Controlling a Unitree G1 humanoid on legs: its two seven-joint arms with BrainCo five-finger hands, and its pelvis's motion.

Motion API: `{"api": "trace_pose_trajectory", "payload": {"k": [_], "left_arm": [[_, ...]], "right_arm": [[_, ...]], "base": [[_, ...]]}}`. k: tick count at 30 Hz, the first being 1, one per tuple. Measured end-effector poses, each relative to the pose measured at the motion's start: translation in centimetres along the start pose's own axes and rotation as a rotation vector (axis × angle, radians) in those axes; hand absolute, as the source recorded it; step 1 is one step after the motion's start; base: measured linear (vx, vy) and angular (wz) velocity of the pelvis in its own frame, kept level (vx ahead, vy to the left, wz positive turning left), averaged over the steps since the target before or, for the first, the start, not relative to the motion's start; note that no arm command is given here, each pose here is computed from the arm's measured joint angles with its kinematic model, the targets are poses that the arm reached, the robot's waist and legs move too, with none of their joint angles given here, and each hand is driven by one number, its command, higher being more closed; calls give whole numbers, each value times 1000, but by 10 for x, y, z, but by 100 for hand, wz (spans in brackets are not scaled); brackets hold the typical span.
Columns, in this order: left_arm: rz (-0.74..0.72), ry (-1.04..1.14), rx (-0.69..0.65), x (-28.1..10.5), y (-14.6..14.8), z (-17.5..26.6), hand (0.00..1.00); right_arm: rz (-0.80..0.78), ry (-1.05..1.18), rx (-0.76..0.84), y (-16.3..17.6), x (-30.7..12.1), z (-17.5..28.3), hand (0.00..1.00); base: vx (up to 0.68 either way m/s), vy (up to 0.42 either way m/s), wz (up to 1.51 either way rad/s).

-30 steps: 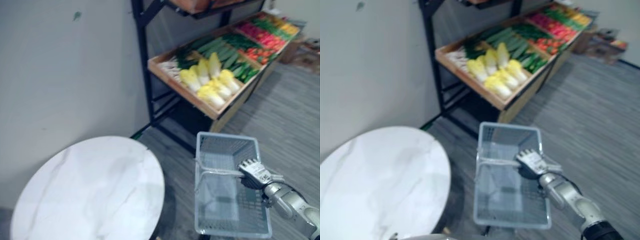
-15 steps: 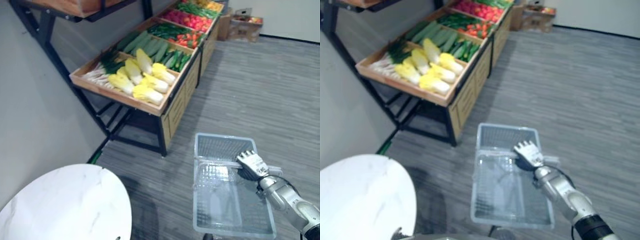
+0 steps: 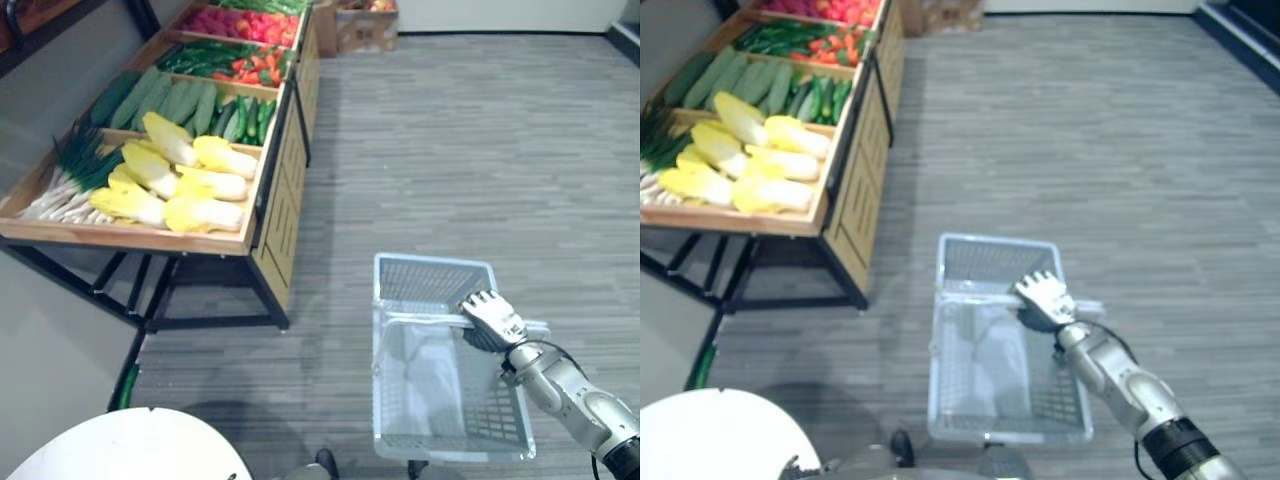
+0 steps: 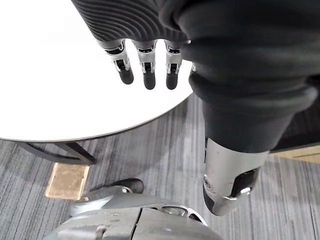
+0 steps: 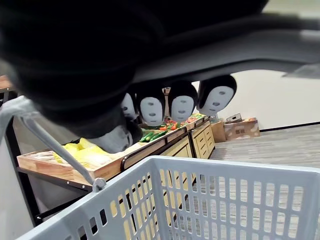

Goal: Pick vegetable in the basket

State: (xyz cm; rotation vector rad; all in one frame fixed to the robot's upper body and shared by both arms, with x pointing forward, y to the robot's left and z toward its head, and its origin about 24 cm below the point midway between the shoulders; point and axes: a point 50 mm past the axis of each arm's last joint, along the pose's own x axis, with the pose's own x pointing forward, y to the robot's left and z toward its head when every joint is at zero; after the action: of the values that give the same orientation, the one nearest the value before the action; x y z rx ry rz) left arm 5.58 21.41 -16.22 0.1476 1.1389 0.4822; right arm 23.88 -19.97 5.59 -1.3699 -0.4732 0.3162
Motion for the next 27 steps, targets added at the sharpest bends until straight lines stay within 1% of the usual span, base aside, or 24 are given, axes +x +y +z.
{"api": "trace_pose_trajectory", "payload": {"k": [6,11,14,17,21,23,26,27], "left_arm": [[-5,-1,-4,0,-3,1,0],[-6,8,-6,-2,-1,-3,0],[-6,40,28,-2,4,-12,0],[-4,52,31,-2,5,-14,0],[-1,32,32,1,6,-6,0],[11,23,17,3,9,-2,0],[-22,35,-28,-2,-8,-3,0],[-21,37,-71,-3,-15,-1,0]], "right_arm": [[-8,16,79,7,0,2,100],[24,92,66,16,-4,-9,100],[11,158,94,23,-10,-10,100],[-39,201,123,21,-7,-12,100],[-61,221,125,19,-7,-15,100],[-64,238,118,18,-9,-18,100],[-40,311,102,20,-21,-29,100],[-26,333,94,22,-21,-33,100]], "base": [[61,61,-15],[25,61,-30],[127,52,43],[218,32,30],[417,-142,46],[546,-338,80],[628,-397,89],[649,-419,40]]}}
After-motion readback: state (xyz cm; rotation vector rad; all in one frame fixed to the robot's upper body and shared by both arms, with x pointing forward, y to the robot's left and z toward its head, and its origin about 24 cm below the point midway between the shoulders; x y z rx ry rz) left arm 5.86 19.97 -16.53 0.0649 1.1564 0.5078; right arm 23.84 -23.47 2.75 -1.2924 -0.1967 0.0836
